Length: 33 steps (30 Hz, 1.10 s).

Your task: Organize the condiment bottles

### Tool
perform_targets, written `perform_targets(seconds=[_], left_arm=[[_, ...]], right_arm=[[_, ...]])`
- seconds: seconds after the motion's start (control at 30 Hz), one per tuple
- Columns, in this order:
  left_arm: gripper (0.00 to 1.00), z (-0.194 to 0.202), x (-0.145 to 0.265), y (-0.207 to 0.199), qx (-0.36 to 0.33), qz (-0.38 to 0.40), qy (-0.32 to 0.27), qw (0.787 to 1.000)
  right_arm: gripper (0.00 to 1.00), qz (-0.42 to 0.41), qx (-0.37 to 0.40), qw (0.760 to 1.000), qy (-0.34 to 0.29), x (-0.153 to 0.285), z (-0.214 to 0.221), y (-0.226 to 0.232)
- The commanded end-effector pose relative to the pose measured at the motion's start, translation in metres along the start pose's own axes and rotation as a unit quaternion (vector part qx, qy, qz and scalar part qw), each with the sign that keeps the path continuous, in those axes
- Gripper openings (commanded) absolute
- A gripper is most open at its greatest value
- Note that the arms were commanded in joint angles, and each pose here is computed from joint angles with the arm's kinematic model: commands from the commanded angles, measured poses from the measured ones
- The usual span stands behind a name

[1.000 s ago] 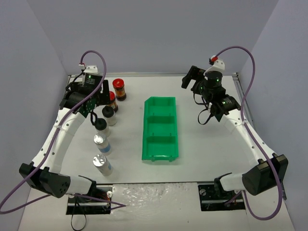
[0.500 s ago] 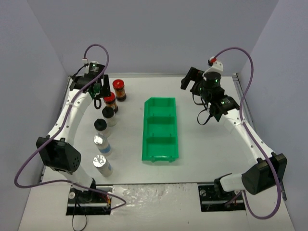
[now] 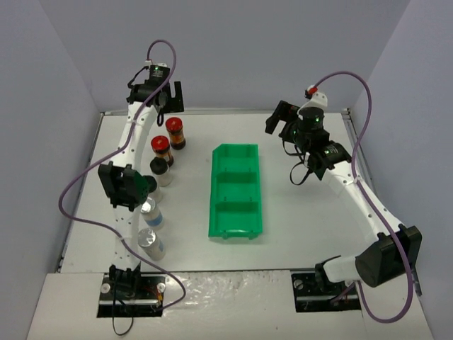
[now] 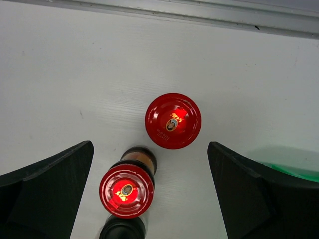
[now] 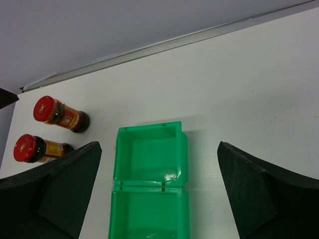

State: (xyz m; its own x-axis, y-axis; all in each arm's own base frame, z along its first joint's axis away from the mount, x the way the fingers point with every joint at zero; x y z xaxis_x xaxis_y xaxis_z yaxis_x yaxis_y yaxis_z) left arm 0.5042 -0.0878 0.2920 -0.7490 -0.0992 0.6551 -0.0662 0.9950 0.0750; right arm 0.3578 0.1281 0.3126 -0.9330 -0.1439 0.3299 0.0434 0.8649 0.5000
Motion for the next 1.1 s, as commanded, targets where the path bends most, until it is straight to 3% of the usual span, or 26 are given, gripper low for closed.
perform_targets(seconds=[0.0,0.53,1.07], left_arm=[[0.97,-0.024,0.007,-0.008,0.004,0.051,-0.051,0.997],[0.97,0.010,-0.055,-0.018,-0.004,0.056,0.011,0.998],[0.93,0.035,-0.067,-0.019,-0.005,0.046,0.056,0.997]], right_arm=[[1.00,-0.030,-0.016,0.999,-0.033,0.012,-0.020,0.014],[1.00,-0.006,-0.007,1.000,-0.023,0.019,-0.012,0.002],[1.00,0.007,-0.010,1.000,-0.016,0.017,-0.004,-0.005]])
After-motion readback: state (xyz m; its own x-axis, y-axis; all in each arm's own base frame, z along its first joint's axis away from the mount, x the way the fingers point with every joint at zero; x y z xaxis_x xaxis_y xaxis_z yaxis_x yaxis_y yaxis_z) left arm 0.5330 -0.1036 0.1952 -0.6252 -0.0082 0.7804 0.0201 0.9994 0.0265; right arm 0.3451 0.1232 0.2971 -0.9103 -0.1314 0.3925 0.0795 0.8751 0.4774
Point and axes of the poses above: each gripper's point midway between its finger pads, its own x axis back along the fingers, its own y axis along the line the jaws close on, z = x × y, the point moved 6 cm from there along x, back along the fingers, and after that the axes turned 7 degrees about -x, right-handed, at the moved point
